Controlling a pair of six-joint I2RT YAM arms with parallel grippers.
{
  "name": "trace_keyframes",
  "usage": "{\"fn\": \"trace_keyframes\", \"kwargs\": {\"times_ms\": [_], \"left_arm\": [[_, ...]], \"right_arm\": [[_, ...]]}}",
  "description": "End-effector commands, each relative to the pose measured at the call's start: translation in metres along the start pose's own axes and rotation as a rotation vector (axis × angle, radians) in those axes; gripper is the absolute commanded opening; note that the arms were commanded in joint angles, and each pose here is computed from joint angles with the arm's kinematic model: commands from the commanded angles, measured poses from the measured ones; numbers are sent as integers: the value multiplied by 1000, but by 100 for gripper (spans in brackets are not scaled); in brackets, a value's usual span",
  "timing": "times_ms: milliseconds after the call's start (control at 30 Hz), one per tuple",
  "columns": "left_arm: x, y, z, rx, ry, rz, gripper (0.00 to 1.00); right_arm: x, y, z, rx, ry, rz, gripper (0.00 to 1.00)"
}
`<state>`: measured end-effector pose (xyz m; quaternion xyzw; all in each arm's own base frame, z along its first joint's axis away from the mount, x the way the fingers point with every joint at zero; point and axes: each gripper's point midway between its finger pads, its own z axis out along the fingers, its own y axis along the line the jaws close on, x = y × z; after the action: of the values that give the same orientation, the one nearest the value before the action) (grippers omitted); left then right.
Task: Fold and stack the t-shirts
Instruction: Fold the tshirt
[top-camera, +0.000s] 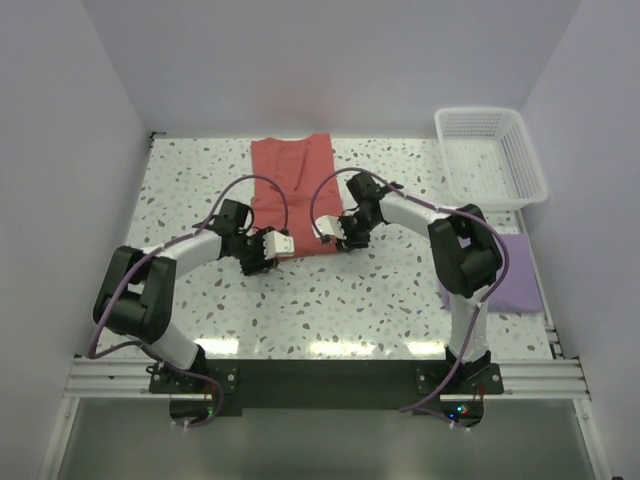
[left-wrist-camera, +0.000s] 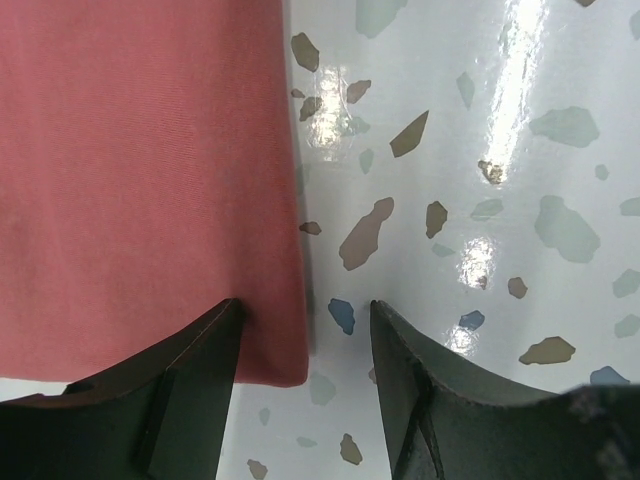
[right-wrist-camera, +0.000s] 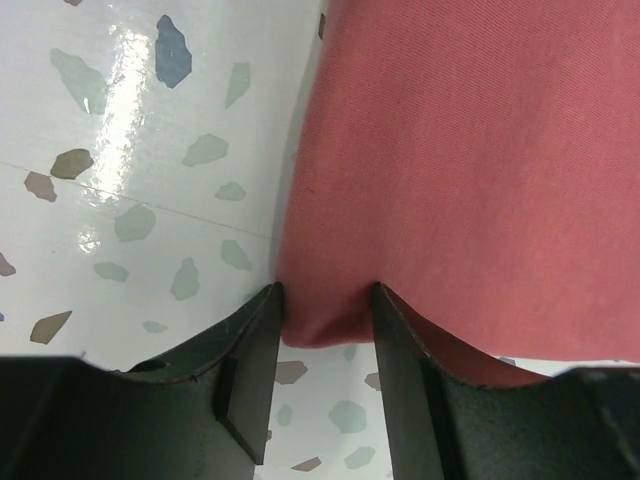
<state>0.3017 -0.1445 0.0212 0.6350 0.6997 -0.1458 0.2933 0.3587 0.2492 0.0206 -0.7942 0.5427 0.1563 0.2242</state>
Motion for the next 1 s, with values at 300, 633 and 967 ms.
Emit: {"fn": "trace_keyframes", "kwargs": {"times_ms": [300, 633, 967], "left_arm": [[18, 3, 12, 17, 63, 57, 23], [17, 7, 7, 27, 41, 26, 8], [-16, 44, -41, -61, -61, 42, 0]], "right_arm": [[-4, 17, -13, -3, 19, -13, 48], [18, 15, 8, 23, 95, 19, 19], [-24, -22, -39, 159, 7, 122, 0]]}}
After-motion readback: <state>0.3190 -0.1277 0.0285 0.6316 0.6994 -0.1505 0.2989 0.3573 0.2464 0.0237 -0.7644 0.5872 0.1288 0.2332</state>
